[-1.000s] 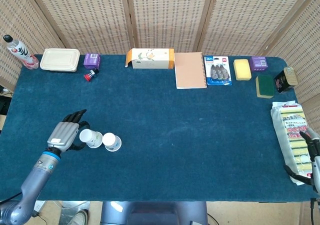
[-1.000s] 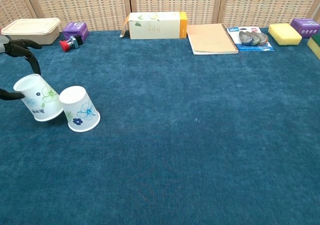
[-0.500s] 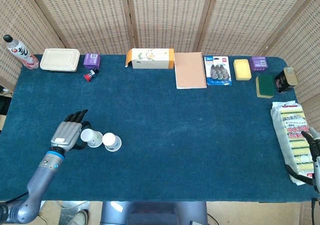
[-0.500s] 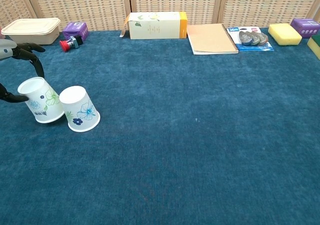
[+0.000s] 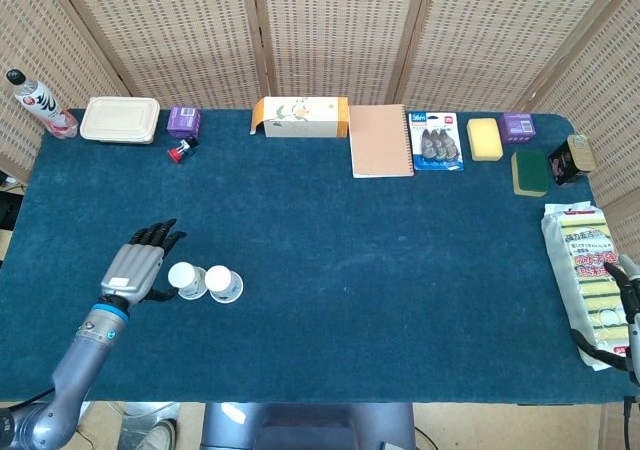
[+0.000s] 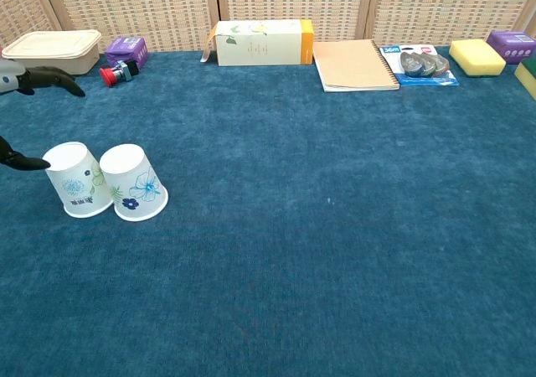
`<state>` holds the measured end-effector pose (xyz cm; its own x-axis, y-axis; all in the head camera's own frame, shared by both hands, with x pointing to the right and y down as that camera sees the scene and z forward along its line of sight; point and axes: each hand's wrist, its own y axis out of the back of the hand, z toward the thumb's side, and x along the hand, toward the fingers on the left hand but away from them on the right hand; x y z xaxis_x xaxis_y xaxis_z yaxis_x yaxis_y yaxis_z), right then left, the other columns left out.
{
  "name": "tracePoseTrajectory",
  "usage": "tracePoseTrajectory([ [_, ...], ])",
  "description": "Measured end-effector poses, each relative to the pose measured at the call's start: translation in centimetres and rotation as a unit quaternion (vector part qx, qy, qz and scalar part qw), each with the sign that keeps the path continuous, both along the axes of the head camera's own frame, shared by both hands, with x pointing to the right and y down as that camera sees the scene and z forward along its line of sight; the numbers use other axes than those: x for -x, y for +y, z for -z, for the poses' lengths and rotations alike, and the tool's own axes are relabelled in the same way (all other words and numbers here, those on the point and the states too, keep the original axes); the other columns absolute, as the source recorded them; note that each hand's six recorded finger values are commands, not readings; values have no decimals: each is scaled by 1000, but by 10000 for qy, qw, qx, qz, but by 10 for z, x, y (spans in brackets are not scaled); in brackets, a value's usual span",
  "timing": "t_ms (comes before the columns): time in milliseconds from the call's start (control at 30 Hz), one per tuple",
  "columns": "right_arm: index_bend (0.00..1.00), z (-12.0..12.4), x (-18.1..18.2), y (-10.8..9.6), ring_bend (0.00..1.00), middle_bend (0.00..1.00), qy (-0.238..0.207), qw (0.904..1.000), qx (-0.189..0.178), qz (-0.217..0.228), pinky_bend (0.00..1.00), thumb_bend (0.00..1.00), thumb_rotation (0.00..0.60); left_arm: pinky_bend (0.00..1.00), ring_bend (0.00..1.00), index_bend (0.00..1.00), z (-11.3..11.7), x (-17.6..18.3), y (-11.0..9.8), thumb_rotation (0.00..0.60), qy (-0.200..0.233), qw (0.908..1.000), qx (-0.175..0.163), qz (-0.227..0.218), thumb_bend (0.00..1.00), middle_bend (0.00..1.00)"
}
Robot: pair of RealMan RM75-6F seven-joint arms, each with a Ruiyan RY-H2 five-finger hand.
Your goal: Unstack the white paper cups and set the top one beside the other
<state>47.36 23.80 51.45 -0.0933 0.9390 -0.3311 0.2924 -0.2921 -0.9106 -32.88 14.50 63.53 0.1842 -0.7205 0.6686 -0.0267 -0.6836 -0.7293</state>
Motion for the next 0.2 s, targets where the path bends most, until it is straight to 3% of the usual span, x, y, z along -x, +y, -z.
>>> tracePoseTrajectory([
  [200, 83, 0, -1, 0, 6, 18, 1, 10000, -15, -12, 12, 230, 600, 79, 0, 0, 20, 8, 1, 600, 136, 9992, -370, -55, 185, 0],
])
